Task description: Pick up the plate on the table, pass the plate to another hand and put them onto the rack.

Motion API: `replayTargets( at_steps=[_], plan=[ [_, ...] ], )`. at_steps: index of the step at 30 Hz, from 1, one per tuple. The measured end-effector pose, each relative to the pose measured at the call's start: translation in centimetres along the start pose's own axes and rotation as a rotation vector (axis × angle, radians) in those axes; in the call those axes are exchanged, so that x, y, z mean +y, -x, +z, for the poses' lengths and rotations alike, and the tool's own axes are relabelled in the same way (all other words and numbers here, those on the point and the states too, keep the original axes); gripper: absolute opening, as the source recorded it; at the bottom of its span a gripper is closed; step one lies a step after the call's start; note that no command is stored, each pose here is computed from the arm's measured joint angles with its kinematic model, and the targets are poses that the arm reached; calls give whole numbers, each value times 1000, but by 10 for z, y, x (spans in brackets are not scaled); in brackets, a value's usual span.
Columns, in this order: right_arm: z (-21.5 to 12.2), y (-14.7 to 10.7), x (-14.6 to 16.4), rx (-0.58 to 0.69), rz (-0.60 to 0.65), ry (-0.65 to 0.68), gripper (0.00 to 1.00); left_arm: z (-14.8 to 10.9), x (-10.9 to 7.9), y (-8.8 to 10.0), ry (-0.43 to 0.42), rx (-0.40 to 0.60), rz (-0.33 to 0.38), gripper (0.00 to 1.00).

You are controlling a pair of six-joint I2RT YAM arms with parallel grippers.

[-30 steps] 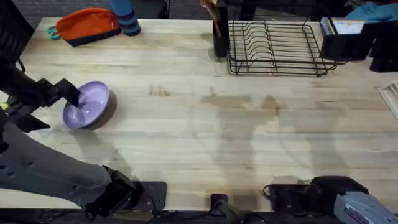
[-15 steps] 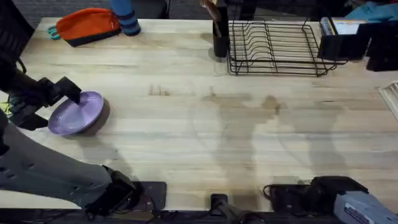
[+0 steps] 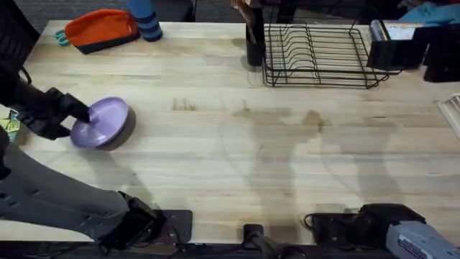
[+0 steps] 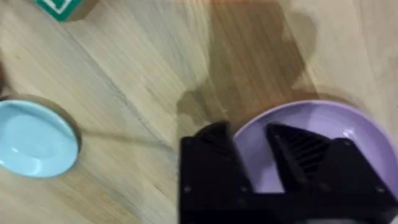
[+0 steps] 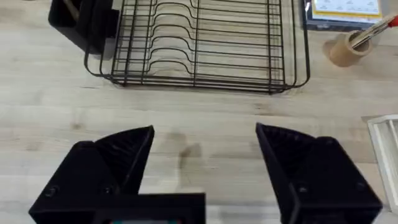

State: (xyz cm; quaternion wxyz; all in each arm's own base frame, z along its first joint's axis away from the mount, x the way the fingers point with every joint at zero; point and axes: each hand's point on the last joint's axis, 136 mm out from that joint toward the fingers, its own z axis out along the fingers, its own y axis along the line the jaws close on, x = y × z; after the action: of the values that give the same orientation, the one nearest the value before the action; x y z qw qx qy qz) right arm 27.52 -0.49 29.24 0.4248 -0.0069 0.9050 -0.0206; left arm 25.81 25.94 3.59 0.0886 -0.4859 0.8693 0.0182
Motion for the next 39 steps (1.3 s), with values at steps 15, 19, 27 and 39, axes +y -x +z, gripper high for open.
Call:
replayTargets(
  at_steps=[15,19,27,39],
  plan=[
    [15,-4,1,51,-2,1,998,-5,-18,-3,-104,11,23,39],
    [24,-7,1,80,-3,2,998,-8,-21,-6,-122,33,46,41],
    [28,5,1,36,-1,1,998,-24,-60,-12,-161,17,239,42],
    [29,11,1,14,0,0,997,-87,-137,-35,-252,-142,517,42]
  ],
)
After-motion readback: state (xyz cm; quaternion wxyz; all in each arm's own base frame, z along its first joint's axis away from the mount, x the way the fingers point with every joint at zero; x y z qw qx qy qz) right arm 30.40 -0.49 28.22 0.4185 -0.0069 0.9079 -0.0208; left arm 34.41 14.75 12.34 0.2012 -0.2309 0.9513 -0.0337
